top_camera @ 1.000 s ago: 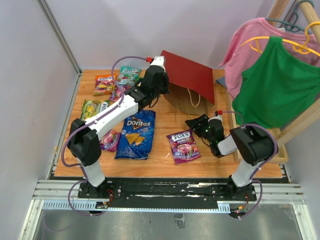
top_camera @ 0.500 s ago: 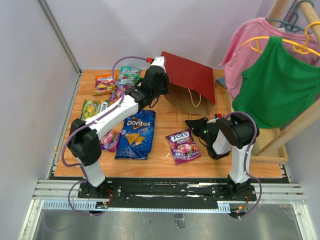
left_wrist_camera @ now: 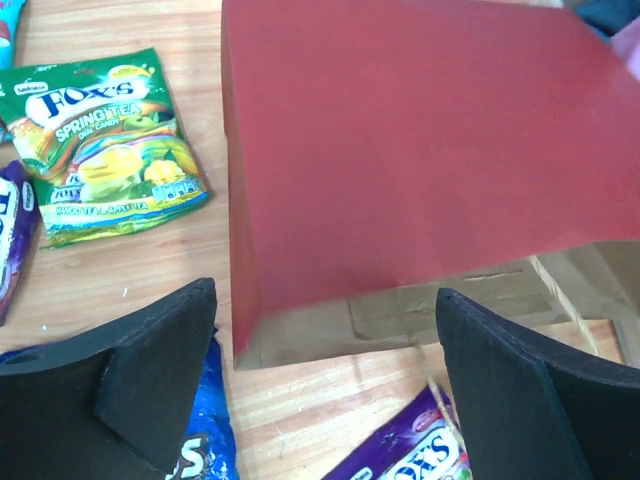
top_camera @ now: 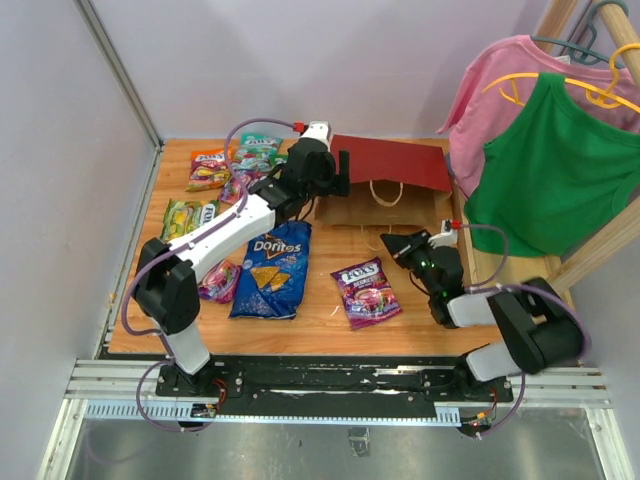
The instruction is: Take the snacks out of the paper bag
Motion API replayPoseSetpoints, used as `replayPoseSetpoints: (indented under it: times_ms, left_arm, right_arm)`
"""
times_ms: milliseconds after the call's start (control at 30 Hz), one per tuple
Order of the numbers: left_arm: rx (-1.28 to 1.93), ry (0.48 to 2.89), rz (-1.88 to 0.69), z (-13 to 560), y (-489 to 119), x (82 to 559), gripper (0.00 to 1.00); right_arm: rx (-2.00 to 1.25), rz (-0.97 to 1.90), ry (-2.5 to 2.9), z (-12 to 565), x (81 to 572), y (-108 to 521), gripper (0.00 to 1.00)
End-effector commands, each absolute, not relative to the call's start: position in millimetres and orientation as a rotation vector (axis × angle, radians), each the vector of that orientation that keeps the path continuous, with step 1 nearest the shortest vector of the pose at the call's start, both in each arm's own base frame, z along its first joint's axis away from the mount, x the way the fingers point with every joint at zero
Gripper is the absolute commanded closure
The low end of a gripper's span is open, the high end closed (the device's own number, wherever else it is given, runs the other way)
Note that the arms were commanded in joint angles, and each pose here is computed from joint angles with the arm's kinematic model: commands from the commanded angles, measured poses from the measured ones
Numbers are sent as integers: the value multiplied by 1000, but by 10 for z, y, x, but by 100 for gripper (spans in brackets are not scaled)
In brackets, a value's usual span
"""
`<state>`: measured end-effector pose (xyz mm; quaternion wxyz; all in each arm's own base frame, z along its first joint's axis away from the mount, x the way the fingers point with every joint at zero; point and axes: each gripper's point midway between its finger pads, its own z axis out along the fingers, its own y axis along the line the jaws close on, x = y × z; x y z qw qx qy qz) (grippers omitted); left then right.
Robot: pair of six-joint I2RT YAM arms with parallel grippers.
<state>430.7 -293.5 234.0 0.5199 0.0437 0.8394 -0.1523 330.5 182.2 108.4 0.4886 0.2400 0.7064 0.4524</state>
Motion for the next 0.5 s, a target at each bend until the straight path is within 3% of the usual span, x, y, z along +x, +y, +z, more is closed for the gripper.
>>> replayPoseSetpoints:
  times_ms: [0,167,467]
  left_arm:
    - [160,1912,-513,2914,-2975,4076,3]
    - [202,1845,-626,3369,-2885,3719,0]
    - [125,1742,-599,3802,-2337,3248,0]
  right_arm:
    - [419,893,1918,1154,3206,1850,99]
    - [324,784,1915,1561,3162,1750,99]
    - [254,793,1917,1853,3274,1857,99]
